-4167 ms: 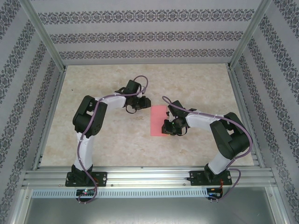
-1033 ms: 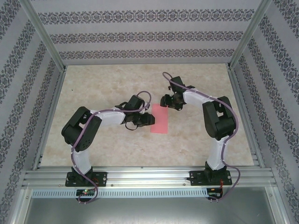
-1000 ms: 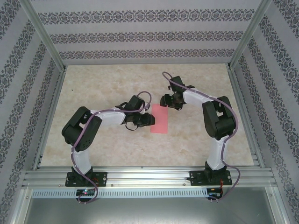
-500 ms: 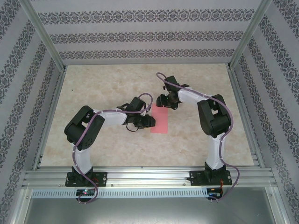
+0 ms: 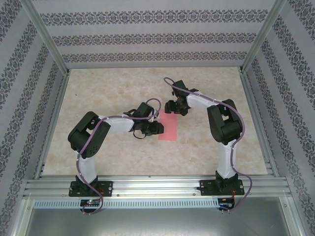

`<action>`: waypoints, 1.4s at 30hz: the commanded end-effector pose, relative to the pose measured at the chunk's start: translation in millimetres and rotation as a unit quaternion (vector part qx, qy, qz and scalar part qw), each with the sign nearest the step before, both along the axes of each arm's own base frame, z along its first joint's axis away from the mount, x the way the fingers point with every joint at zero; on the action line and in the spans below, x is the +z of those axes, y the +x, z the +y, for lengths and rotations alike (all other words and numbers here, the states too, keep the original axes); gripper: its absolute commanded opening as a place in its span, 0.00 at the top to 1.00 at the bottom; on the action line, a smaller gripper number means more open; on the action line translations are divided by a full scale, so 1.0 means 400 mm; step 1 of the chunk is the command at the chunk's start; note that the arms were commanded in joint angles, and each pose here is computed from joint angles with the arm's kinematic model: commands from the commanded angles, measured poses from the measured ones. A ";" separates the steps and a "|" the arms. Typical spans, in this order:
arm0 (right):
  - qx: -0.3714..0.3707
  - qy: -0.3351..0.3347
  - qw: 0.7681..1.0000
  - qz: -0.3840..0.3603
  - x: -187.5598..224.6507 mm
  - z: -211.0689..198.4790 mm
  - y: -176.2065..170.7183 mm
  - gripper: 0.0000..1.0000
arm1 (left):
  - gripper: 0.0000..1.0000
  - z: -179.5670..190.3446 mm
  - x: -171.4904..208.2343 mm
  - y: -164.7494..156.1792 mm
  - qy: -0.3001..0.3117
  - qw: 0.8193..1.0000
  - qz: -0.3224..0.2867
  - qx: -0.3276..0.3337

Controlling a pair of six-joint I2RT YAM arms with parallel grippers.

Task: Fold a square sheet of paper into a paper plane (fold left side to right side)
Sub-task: Fold the triangle a second time at the center of the table.

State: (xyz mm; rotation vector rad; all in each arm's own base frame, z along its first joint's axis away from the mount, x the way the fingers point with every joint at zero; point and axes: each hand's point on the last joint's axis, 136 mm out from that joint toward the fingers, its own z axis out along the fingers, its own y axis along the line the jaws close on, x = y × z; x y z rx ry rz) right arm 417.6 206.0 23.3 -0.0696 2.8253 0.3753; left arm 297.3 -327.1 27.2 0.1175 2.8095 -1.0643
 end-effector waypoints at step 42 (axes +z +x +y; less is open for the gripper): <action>0.032 0.008 0.999 -0.020 0.076 0.045 -0.032 0.43 | 0.65 -0.017 -0.046 -0.025 0.016 1.000 0.012 -0.012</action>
